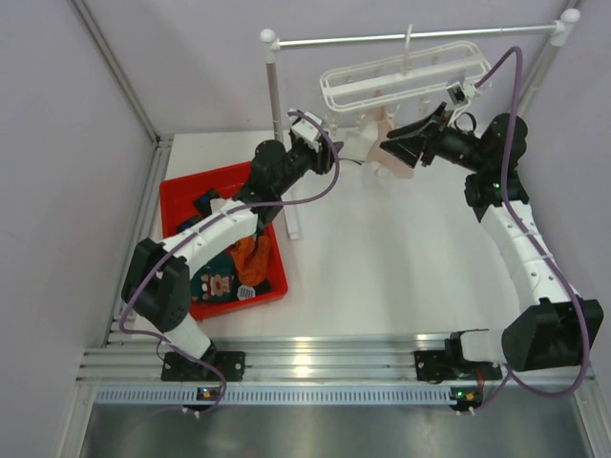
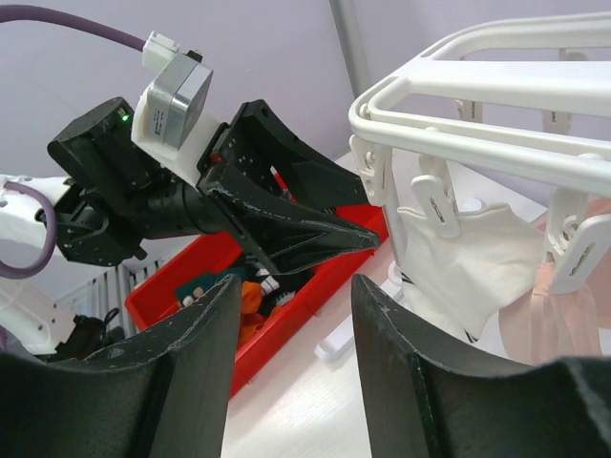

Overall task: Clip the socks to the hanger
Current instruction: Open the clamp at the hanger.

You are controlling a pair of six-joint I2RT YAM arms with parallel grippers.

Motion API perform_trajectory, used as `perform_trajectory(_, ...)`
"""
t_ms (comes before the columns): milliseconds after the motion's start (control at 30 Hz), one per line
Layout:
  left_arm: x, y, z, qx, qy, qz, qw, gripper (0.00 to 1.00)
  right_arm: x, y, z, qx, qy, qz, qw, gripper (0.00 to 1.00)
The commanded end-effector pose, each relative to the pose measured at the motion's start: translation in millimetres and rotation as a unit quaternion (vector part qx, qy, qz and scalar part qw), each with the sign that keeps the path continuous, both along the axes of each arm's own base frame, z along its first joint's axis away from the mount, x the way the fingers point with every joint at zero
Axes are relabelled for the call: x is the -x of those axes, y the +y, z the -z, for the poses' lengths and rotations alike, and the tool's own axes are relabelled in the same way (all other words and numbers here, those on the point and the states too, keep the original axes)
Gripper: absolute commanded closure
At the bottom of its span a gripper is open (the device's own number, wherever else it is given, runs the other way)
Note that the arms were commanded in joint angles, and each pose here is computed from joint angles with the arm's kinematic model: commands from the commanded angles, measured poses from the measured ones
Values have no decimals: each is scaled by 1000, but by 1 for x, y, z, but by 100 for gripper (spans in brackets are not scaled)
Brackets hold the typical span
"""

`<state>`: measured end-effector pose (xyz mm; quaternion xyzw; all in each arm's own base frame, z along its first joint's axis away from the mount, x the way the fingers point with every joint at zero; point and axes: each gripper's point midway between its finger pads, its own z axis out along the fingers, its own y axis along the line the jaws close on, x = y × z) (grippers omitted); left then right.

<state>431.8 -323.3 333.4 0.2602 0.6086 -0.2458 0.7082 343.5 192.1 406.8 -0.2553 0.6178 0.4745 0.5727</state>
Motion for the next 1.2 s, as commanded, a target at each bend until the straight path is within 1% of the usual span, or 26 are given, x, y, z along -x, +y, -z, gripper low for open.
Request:
perform_trajectory(0,4,14,-42,35,-38,-7,999,48,9,6,-20,-3,-50,-14,999,50)
perform_trajectory(100,-4,18,-44,42,-39,-8,998,46,9,7,-20,-1,-54,-15,998,48)
perform_trajectory(200,-12,20,-50,53,-44,-2,998,46,10,9,-16,6,-65,-14,998,39)
perform_trajectory(233,-13,18,-52,56,-52,3,997,45,10,10,-14,7,-63,-14,998,34)
perform_trajectory(300,-13,17,-58,57,-64,15,996,45,9,12,-11,12,-65,-16,998,32)
perform_trajectory(333,-14,15,-58,67,-57,24,996,45,9,12,-10,13,-64,-17,998,29)
perform_trajectory(500,-15,11,-68,73,-73,48,993,46,9,19,-10,15,-66,-27,997,25)
perform_trajectory(567,-16,9,-66,72,-72,56,993,49,10,19,-12,16,-70,-30,997,24)
perform_trajectory(600,-16,7,-66,70,-73,60,993,51,9,20,-11,15,-69,-29,997,24)
perform_trajectory(633,-15,6,-65,68,-74,63,993,57,9,20,-10,14,-68,-28,997,24)
perform_trajectory(733,-14,5,-68,67,-78,67,992,65,7,22,-10,9,-70,-21,997,24)
perform_trajectory(767,-13,5,-67,67,-78,70,992,69,5,22,-10,4,-69,-11,998,24)
perform_trajectory(800,-12,5,-68,66,-79,70,992,71,8,26,-12,3,-78,-11,997,24)
perform_trajectory(833,-10,5,-69,65,-81,74,992,72,7,27,-4,4,-77,-7,997,27)
perform_trajectory(867,-10,5,-66,63,-79,76,992,76,6,31,-7,-1,-91,5,996,28)
perform_trajectory(933,-8,6,-67,63,-80,76,992,79,3,36,1,9,-106,14,994,30)
perform_trajectory(967,-6,6,-68,62,-79,76,992,82,0,41,4,13,-111,14,994,32)
perform_trajectory(1067,-4,8,-68,57,-80,76,992,86,-5,49,4,7,-112,16,994,35)
perform_trajectory(1100,-2,7,-70,56,-82,79,992,89,-9,51,3,3,-120,19,993,39)
perform_trajectory(1167,1,7,-70,51,-82,84,992,89,-14,55,2,-6,-126,30,992,42)
